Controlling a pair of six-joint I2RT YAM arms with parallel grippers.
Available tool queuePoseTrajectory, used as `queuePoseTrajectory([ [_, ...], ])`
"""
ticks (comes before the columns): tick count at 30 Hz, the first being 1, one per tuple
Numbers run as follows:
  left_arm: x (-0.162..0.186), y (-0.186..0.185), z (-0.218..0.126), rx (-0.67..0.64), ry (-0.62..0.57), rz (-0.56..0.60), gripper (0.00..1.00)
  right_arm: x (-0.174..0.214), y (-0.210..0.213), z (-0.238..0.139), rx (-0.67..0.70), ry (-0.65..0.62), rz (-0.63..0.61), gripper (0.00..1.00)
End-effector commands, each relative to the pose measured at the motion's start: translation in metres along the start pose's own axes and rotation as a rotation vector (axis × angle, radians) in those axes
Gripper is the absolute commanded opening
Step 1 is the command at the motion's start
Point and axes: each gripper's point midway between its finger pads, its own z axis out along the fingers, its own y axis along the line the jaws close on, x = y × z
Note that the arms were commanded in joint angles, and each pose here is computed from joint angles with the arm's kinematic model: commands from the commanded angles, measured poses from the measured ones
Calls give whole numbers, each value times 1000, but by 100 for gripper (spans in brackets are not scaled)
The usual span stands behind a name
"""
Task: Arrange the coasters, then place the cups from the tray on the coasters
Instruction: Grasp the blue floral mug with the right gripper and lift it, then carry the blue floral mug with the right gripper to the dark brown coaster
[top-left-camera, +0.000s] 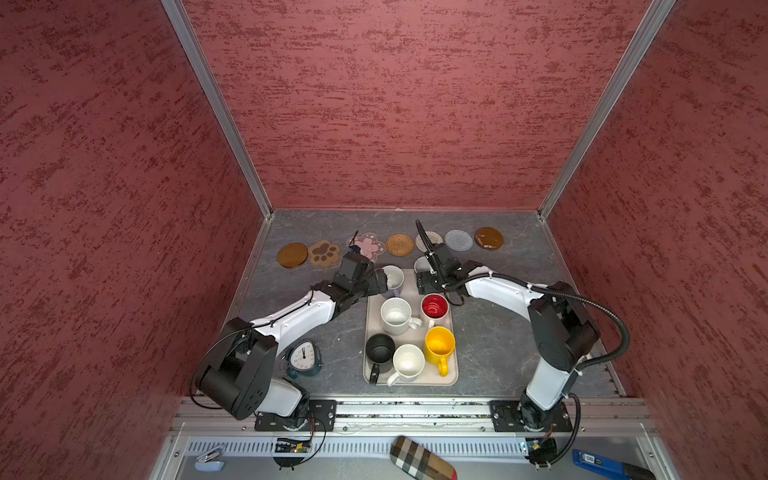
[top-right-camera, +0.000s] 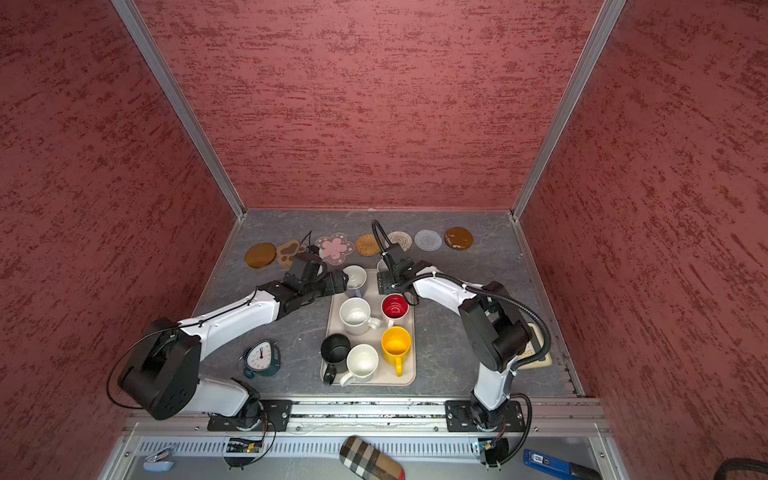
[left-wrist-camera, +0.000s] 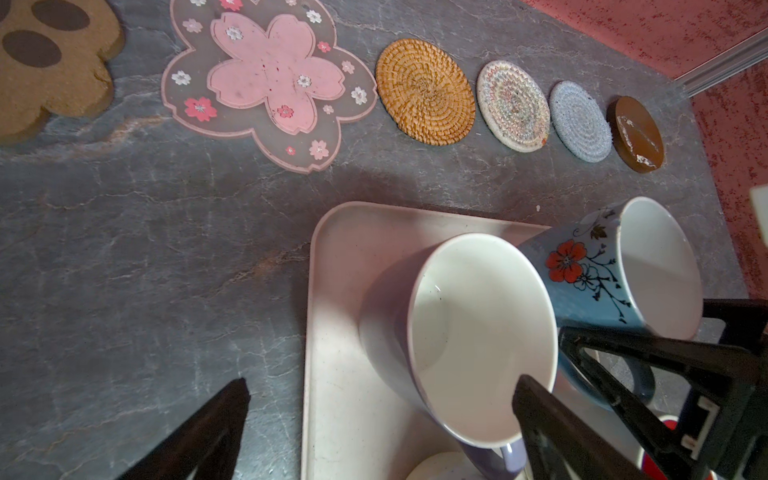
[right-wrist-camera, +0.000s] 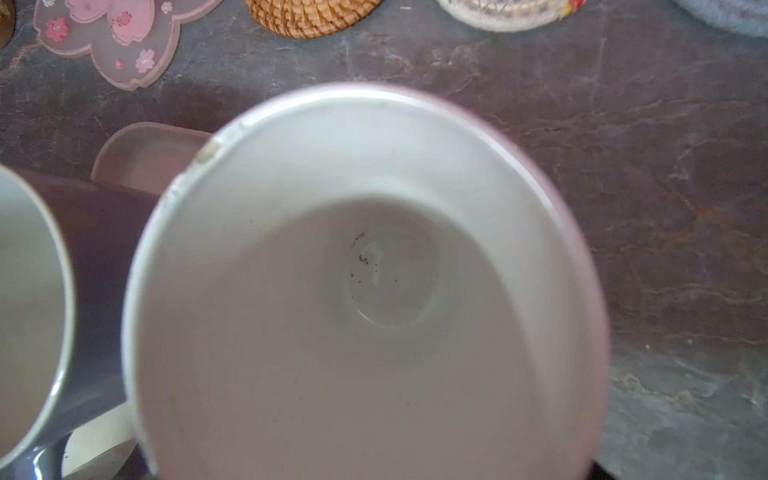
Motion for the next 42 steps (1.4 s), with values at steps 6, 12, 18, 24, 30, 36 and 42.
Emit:
queuePoseTrajectory([
  [6, -14, -11, -5, 13, -55, 13, 100, -6, -10, -1, 44, -15, -20, 64],
  [12, -13, -13, -7, 14, -55, 18, 100, -8, -9, -4, 42, -23, -22, 53],
  [18, -13, -14, -13, 11, -60, 24, 100, -9, -9, -5, 41, -25, -24, 38],
  [24, -15, -15, -23, 22, -83, 16, 100, -7, -9, -6, 36, -22, -29, 27],
  [30, -19, -14, -37, 17, -123, 0, 100, -8, -9, -9, 30, -30, -33, 13],
  [36, -26, -13, -56, 17, -165, -17, 100, -15, -10, -19, 33, -70, -39, 0],
  [42, -38, -14, -84, 15, -201, 0, 100, -30, -2, -36, -5, -132, -34, 0],
])
